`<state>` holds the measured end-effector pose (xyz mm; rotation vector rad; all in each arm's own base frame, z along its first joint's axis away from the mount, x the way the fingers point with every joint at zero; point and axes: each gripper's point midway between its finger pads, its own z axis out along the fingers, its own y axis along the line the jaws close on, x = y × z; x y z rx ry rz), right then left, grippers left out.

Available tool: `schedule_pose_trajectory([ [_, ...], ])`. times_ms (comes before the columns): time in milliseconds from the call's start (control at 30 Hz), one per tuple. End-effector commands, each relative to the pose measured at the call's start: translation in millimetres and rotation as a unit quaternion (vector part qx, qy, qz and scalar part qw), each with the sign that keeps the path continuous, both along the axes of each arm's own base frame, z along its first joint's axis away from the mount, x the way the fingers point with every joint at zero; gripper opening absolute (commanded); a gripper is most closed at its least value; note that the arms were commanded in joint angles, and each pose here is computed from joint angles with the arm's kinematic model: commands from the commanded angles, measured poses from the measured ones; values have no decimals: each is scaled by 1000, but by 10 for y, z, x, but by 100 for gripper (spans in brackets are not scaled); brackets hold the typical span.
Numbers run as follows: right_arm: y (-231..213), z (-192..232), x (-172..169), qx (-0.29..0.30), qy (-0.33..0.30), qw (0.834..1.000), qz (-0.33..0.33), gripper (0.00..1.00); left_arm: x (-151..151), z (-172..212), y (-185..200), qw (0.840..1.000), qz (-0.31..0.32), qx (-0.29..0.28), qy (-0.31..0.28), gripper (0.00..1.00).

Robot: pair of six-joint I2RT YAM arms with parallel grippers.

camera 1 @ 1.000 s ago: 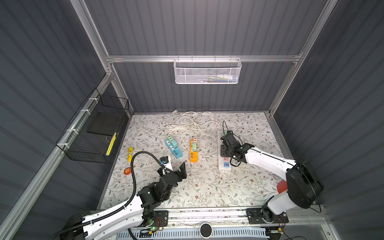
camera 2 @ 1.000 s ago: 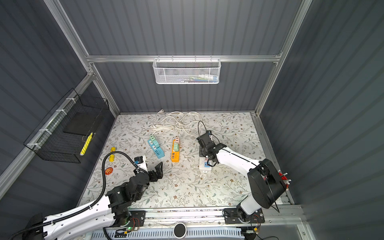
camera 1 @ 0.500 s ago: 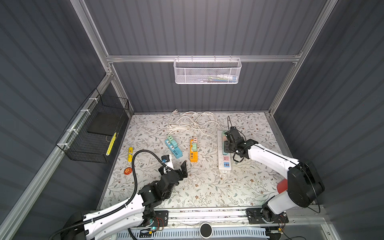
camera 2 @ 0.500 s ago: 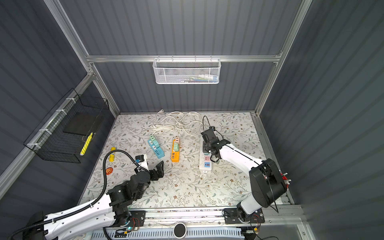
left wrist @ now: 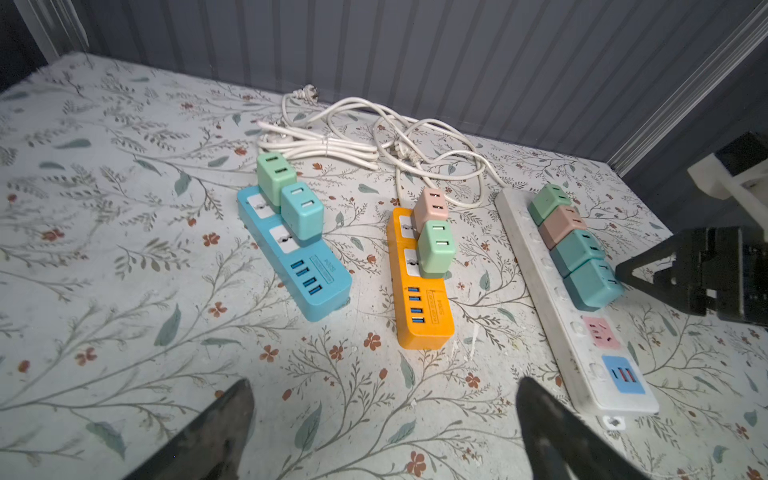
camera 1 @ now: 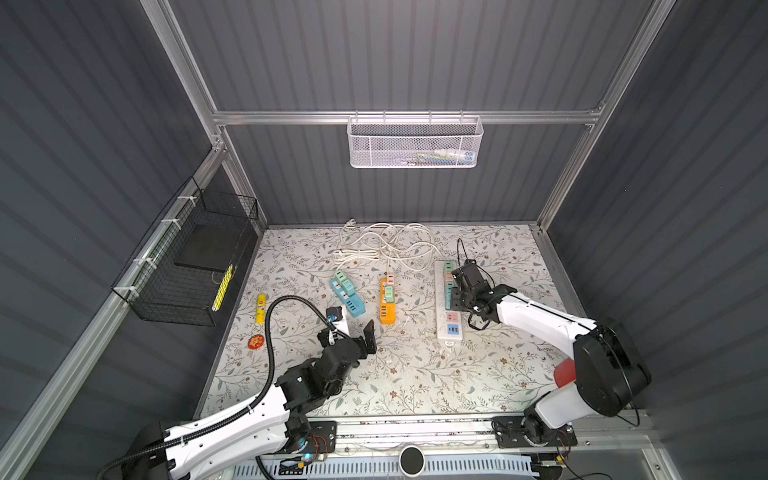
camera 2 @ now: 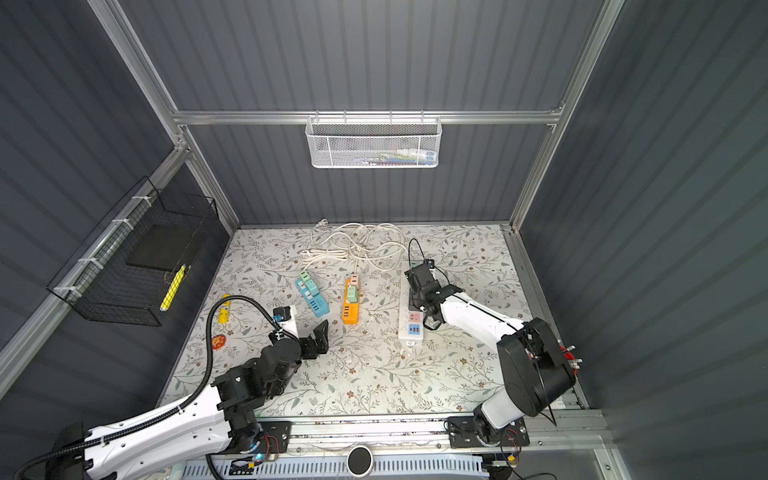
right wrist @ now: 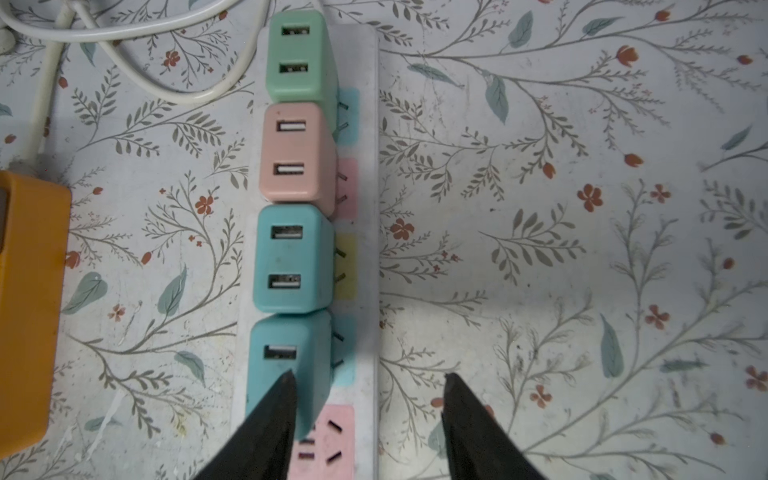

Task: Insert the plug

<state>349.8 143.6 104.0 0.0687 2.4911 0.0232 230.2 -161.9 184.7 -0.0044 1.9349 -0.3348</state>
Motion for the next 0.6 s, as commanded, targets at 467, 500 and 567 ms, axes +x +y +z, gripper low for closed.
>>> schedule_pose_trajectory([
  [467,124,1785,-174,101,-237,960,107,99,192,1040,241,968,63,242,-10,100],
  [500,88,1750,-176,89,-243,960,106,99,214,990,206,964,52,258,-26,100],
  [567,-22,1691,-166,67,-249,962,90,99,245,834,6,949,-19,308,-66,100],
])
